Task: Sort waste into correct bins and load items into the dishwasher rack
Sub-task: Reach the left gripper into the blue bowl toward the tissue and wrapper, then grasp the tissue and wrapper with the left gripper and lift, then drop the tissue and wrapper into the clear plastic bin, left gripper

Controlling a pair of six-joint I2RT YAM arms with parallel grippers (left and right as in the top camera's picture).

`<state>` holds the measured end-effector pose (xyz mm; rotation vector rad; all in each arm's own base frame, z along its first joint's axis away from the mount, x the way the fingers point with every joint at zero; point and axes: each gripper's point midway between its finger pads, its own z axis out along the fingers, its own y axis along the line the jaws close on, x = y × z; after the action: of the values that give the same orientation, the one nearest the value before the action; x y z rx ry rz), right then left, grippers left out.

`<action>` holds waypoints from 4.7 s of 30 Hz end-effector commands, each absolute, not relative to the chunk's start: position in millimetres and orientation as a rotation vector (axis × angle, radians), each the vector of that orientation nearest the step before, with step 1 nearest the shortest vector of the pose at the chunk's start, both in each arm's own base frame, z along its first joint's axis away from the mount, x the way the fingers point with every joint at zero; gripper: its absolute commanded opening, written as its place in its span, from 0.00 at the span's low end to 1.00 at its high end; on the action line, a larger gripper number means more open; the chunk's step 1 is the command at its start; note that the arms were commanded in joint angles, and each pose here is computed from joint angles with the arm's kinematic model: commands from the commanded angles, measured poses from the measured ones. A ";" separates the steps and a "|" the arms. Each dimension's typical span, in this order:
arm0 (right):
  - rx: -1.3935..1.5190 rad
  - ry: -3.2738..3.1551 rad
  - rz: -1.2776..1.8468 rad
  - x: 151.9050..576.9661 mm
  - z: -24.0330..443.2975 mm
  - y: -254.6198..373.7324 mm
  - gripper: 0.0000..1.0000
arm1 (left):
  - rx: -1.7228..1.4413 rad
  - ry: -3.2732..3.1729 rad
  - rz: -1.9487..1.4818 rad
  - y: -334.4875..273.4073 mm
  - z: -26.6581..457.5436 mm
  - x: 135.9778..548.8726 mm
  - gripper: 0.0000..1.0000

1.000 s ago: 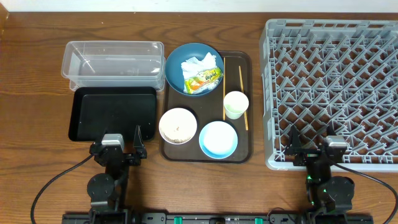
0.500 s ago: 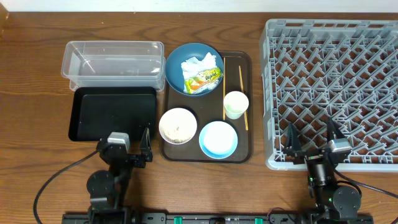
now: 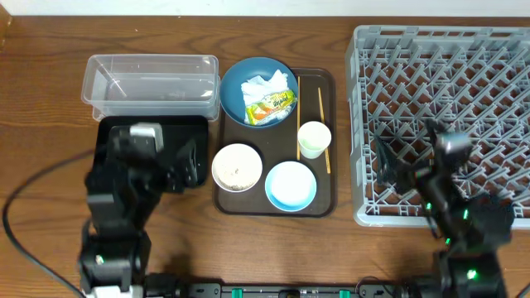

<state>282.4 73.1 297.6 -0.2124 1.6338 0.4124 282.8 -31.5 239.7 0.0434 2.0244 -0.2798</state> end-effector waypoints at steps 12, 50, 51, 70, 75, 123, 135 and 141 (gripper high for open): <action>-0.325 2.042 0.478 344.5 336.7 91.8 0.99 | 0.154 2.297 -0.364 -74.7 279.0 361.9 0.87; -0.354 2.227 0.455 332.7 298.0 87.5 0.99 | 0.663 2.565 -0.161 -203.0 129.3 507.2 0.94; -0.350 2.232 0.449 332.5 297.1 86.6 0.99 | 0.693 2.587 -0.153 -202.4 117.1 505.8 0.94; -0.349 2.275 0.416 327.7 288.7 81.6 0.99 | 0.758 2.802 -0.127 -197.4 0.0 494.3 0.95; -0.347 2.276 0.413 327.7 288.3 81.2 0.99 | 0.759 2.804 -0.127 -197.7 -4.6 494.8 0.58; -0.349 2.259 0.410 330.5 291.4 81.4 0.99 | -0.859 2.598 0.008 51.8 127.1 509.5 0.46; -0.349 2.258 0.411 330.5 291.6 81.6 0.99 | -0.766 2.502 -0.038 46.5 217.0 479.9 0.73; -0.350 2.244 0.406 334.9 293.3 81.5 0.99 | -0.691 2.567 -0.043 36.2 251.1 431.6 0.74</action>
<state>329.9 81.3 285.5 -0.3323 2.2719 0.4185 443.7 42.9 241.7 -0.7781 2.5346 -0.0371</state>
